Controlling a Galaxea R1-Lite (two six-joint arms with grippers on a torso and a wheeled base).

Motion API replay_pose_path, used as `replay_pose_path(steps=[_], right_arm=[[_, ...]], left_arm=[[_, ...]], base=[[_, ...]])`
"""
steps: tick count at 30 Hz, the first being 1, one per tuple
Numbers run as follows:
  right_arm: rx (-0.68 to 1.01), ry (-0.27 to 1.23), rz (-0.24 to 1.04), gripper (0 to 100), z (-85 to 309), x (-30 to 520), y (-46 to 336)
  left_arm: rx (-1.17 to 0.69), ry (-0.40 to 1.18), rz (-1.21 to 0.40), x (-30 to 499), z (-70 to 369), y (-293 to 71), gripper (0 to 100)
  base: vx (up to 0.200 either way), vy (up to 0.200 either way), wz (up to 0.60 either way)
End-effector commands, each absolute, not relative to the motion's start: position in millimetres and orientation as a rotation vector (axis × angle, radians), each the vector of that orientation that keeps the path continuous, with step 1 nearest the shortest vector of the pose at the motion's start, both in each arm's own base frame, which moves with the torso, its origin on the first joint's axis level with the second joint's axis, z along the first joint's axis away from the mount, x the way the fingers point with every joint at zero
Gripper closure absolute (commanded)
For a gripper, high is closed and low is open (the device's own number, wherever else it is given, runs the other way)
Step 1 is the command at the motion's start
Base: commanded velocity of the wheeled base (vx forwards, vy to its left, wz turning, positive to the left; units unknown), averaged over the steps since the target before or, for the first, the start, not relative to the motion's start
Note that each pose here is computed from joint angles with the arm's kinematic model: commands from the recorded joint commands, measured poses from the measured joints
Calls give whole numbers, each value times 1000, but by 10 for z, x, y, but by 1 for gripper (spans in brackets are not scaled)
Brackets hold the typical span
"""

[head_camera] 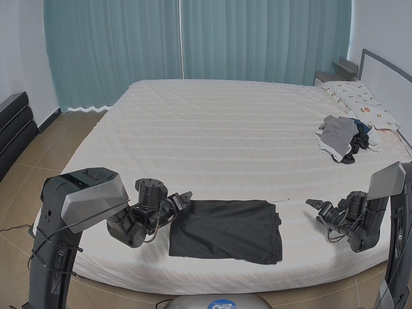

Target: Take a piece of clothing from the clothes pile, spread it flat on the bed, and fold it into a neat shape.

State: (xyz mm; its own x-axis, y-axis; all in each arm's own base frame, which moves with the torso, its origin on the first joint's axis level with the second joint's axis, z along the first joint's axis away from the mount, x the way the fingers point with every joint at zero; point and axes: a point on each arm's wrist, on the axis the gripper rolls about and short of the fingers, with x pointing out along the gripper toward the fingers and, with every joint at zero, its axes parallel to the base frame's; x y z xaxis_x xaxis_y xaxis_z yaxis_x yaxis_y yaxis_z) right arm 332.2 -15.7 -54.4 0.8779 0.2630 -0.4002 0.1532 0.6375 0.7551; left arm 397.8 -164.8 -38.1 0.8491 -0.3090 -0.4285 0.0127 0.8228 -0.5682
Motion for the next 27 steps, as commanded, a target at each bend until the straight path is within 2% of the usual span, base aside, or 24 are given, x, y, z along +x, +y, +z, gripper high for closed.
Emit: replay_pose_path(steps=[1,13,14,27], right_arm=[[888,513,65,0,-549,3321,-157],[888,514,64,0,-550,3317,-157],[888,515,66,0,-550,3318,-152],[888,515,67,0,-550,3318,-151]], left_arm=[[-587,548,-163,4058,-591,-1669,0],[-595,542,-164,4089,-605,-1682,0],[-594,544,-163,4087,-613,-1681,100],[-603,526,-134,4107,-604,-1675,100]], base=[[0,0,0],[0,0,0],[0,0,0],[0,0,0]])
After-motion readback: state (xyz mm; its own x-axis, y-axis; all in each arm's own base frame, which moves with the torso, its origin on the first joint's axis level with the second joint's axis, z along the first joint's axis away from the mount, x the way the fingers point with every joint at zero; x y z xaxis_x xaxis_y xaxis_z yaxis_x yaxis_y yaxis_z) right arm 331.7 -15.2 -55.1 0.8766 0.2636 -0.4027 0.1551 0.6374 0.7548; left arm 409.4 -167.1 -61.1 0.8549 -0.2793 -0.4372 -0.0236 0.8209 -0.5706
